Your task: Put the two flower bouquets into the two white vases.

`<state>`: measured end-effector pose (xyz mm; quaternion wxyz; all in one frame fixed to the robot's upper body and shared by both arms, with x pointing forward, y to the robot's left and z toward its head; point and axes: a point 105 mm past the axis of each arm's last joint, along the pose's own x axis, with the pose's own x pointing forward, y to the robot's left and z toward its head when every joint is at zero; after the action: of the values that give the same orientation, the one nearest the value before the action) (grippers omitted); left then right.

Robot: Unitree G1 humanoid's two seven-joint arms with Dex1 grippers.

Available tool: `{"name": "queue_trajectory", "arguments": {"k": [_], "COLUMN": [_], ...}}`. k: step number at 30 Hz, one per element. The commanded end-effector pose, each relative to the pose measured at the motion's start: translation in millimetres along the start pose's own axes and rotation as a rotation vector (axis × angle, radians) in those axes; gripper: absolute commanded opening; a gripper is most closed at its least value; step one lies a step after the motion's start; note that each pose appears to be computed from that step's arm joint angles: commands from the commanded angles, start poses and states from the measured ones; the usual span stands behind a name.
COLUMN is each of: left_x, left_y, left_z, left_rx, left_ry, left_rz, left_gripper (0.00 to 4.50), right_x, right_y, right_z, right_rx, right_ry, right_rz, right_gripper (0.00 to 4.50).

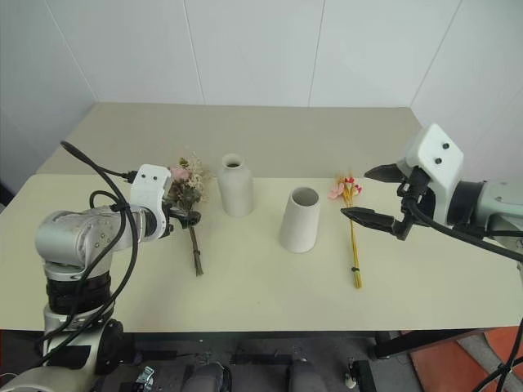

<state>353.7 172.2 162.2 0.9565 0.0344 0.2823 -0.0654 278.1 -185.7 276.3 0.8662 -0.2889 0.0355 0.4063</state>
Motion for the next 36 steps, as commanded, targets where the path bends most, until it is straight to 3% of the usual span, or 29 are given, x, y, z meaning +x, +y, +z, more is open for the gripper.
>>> {"name": "queue_trajectory", "arguments": {"k": [1,5,10,14,18,25,27,34,36], "left_x": [1.8,16.6,28.3,32.8,35.9,41.4,40.5,16.6,3.3], "left_y": [2.2,-2.2,-13.7,-18.7,-18.1,-12.1,-5.8,55.2,66.4], "left_z": [6.2,2.4,0.1,-0.8,1.2,17.1,32.1,116.4,140.8], "left_rx": [-0.02,-0.087,-0.194,-0.225,-0.265,-0.168,-0.178,-0.312,-0.479], "left_ry": [-0.004,0.064,0.118,0.144,0.166,0.082,-0.009,-0.546,-0.713], "left_rz": [0.046,0.074,0.021,0.012,0.021,0.112,0.143,0.457,0.472], "left_gripper": [4.5,4.5,4.5,3.62,2.35,0.16,0.14,0.14,0.14], "right_x": [2.3,5.9,4.0,3.6,3.4,1.2,-0.3,-5.5,-5.2], "right_y": [2.2,9.2,8.1,7.5,9.1,9.2,8.5,6.6,7.1], "right_z": [16.3,33.4,34.9,26.3,22.8,15.4,13.2,8.3,8.0], "right_rx": [-0.048,-0.084,-0.089,-0.082,-0.075,-0.063,-0.062,-0.063,-0.061], "right_ry": [-0.033,-0.077,-0.065,-0.028,-0.017,0.003,0.012,0.034,0.028], "right_rz": [0.008,0.041,0.022,-0.002,-0.014,-0.034,-0.045,-0.086,-0.09], "right_gripper": [4.44,4.44,4.44,4.5,4.5,4.5,4.5,4.5,4.5]}}
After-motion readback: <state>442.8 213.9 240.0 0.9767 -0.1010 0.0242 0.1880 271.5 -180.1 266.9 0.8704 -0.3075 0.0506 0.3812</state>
